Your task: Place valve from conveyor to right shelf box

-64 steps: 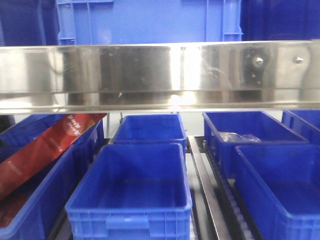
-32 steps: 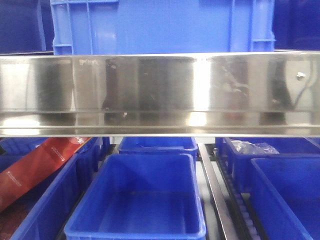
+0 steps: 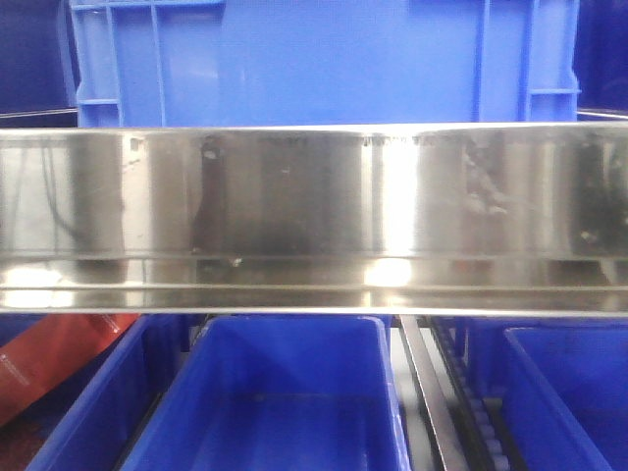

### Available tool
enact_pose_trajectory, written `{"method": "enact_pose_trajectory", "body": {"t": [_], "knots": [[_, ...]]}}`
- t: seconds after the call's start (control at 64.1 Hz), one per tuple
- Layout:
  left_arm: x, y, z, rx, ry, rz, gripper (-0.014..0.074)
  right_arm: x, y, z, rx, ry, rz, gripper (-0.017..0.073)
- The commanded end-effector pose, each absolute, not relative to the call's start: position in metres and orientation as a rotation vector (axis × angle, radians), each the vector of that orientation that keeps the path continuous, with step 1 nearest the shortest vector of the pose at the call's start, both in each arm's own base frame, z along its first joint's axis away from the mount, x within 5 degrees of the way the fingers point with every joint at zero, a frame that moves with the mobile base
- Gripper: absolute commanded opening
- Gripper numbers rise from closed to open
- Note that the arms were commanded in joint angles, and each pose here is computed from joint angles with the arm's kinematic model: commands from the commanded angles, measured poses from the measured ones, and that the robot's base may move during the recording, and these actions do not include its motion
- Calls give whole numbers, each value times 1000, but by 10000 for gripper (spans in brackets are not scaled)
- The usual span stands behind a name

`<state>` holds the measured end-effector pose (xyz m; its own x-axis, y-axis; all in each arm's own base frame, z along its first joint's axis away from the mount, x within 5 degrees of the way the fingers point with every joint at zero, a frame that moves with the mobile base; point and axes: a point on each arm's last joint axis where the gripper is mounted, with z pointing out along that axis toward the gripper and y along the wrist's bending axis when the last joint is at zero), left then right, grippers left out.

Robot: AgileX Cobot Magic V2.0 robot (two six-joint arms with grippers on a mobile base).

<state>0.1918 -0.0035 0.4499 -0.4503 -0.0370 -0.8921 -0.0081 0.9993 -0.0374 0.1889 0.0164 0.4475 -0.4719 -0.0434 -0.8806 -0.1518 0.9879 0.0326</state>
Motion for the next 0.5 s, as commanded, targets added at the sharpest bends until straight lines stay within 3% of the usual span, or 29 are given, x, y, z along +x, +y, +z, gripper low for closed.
{"method": "enact_pose_trajectory", "body": {"t": [0.0,0.483], "knots": [[190,-4,459,-37,1963,-42,-111,187,15,458,-131,1980,108,-153],[190,-4,459,-37,1963,-42,-111,187,15,458,-131,1980,108,-153]]}}
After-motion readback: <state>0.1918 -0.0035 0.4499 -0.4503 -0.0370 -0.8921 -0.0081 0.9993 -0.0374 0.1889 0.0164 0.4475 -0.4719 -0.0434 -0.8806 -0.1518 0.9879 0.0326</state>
